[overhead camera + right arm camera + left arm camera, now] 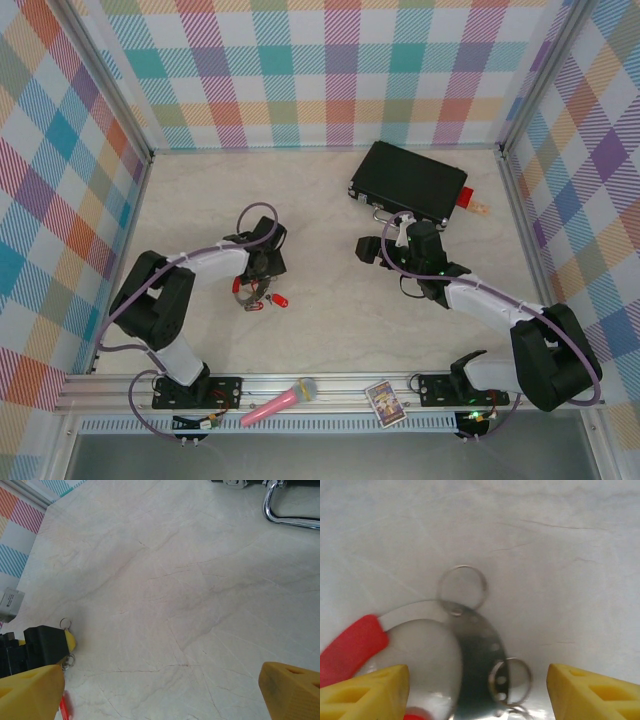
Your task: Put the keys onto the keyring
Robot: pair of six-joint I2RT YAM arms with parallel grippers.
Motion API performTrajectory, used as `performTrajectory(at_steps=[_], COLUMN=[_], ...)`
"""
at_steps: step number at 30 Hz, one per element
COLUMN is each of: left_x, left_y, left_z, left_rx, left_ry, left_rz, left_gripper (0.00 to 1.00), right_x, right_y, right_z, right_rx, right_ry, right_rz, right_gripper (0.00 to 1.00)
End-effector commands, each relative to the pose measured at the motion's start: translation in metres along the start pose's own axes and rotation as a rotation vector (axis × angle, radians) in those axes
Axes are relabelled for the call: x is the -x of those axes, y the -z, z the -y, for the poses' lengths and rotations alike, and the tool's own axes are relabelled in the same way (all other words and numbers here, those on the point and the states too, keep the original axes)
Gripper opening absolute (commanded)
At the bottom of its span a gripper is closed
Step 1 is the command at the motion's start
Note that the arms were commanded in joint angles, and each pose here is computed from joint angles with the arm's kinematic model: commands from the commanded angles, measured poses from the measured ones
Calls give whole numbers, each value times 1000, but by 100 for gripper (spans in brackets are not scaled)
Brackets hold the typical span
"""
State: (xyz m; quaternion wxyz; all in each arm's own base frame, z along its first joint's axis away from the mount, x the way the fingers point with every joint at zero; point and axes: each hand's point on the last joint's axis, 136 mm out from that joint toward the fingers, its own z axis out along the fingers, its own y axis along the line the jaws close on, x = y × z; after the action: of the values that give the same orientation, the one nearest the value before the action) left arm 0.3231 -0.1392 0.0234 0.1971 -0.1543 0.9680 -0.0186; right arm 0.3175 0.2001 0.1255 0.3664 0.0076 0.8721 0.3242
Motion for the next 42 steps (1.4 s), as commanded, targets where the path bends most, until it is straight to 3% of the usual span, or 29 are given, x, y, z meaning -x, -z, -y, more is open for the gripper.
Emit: performTrajectory(at_steps=[1,9,16,21,25,29,34,38,42], left_x=[2,-12,-10,-11,-14,-21,-36,-46,-50], left_y=[8,12,39,52,57,61,58,49,37], left_z=[54,119,139,107,74,55,54,63,63], left_rx=[-141,-330,-355,-255,-119,-13,49,78,139], left_ry=[-50,-118,-216,-278,-437,-615,-801,-921,-992], left_rz=[18,-19,22,52,71,68,39,23,8], left_gripper=[71,71,71,68,58,54,48,36,36], right_x=[2,1,2,2,2,1,1,0,0], right_y=[3,1,3,3,3,2,2,1,2], right_z=[-4,-4,-3,-5,-5,-5,-6,-5,-6], right_rx=[13,13,5,14,15,15,19,19,22], right_ry=[4,-3,1,-3,-3,-5,-7,-8,-7], right_rz=[17,9,17,15,13,10,5,2,3], right_gripper=[99,99,99,99,99,99,99,99,99])
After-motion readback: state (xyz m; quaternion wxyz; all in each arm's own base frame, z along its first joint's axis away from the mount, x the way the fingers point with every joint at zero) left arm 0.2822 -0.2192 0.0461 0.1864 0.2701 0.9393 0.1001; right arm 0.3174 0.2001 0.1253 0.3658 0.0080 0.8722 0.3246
